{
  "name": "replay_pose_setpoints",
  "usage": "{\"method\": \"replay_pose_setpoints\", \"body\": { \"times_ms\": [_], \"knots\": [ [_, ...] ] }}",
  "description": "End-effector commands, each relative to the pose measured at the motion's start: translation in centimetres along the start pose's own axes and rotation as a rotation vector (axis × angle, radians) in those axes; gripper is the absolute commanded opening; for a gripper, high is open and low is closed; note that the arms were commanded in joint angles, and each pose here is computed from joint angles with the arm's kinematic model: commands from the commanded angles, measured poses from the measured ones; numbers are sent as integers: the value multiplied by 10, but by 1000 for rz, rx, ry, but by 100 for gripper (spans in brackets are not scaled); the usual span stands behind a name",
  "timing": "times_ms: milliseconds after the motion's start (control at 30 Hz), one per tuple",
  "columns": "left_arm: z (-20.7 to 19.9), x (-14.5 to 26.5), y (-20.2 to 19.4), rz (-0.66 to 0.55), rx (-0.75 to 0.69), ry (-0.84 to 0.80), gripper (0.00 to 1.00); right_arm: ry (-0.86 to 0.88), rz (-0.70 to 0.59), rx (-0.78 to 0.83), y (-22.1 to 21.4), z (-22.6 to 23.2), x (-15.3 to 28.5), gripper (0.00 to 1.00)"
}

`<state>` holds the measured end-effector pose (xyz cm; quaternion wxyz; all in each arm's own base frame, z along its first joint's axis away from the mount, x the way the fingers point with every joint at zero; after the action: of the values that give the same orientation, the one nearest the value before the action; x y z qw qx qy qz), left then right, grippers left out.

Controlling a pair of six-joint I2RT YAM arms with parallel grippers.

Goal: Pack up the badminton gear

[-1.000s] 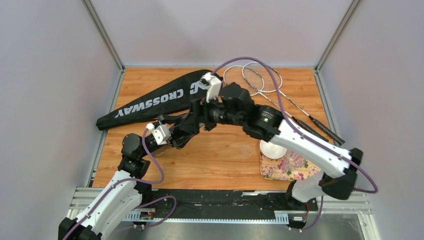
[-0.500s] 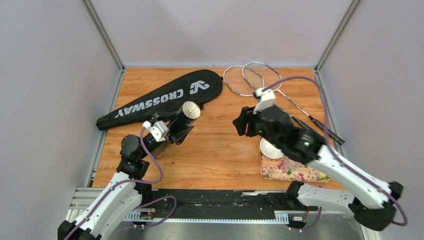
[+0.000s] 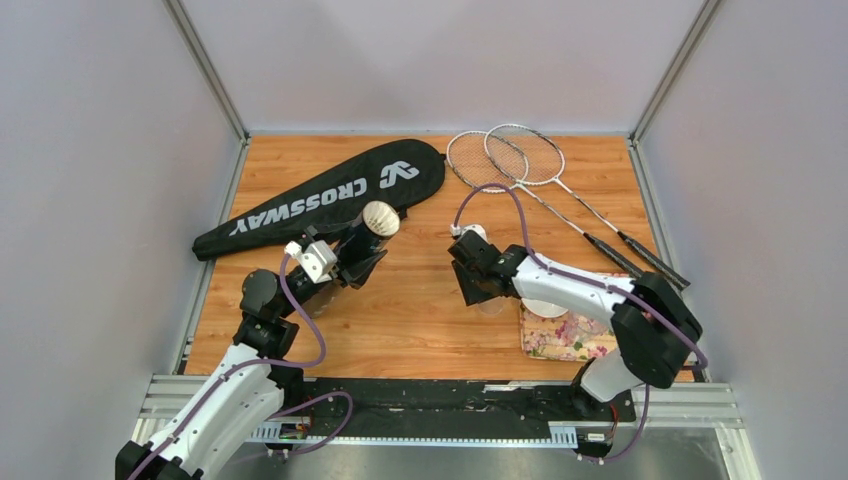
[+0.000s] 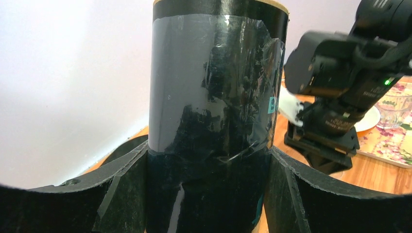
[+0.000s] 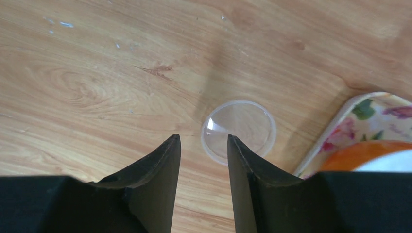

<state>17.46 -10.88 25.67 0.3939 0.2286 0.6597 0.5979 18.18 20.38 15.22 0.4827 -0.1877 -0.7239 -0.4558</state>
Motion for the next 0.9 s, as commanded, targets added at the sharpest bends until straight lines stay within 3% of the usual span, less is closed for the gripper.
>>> {"method": "replay_pose_setpoints", "body": {
  "times_ms": [0,167,367,467,500,533,567,633,733,767,867],
  "knots": [
    [-2,2,-11,69,86,13,5,74,0,-12,1,6,-20,42],
    [-2,2,-11,68,91,11,5,94,52,-25,-10,7,-36,40],
    [-2,2,-11,68,93,8,5,88,80,-45,-22,4,-48,30],
    [-2,1,-11,67,91,6,5,45,70,-44,-24,0,-50,19],
    [-2,1,-11,67,91,5,5,28,61,-46,-23,-1,-50,5],
    [-2,1,-11,69,92,2,5,12,64,-41,-22,-2,-47,0],
    [-2,1,-12,70,94,2,5,-6,32,-39,-14,-3,-42,0],
    [-2,1,-13,73,96,-3,5,6,-44,-48,1,-4,-17,0],
    [-4,0,-14,81,99,-29,5,219,-262,-127,40,-6,49,0],
    [-4,-1,-15,87,101,-39,5,354,-301,-127,47,-1,70,0],
    [-7,-3,-15,98,106,-97,5,528,-494,-111,77,-3,144,0]
  ]
}}
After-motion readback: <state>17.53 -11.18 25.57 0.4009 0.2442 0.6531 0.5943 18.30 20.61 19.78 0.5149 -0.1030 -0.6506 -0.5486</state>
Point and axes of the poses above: each gripper's point midway between its finger pads, its own x axis back along the fingers, its own z axis along the line the jaws close on, y = z × x, the point moved 10 cm from there along x, back along the fingers, and after that the axes turned 13 degrees about x, right-handed, at the moved point
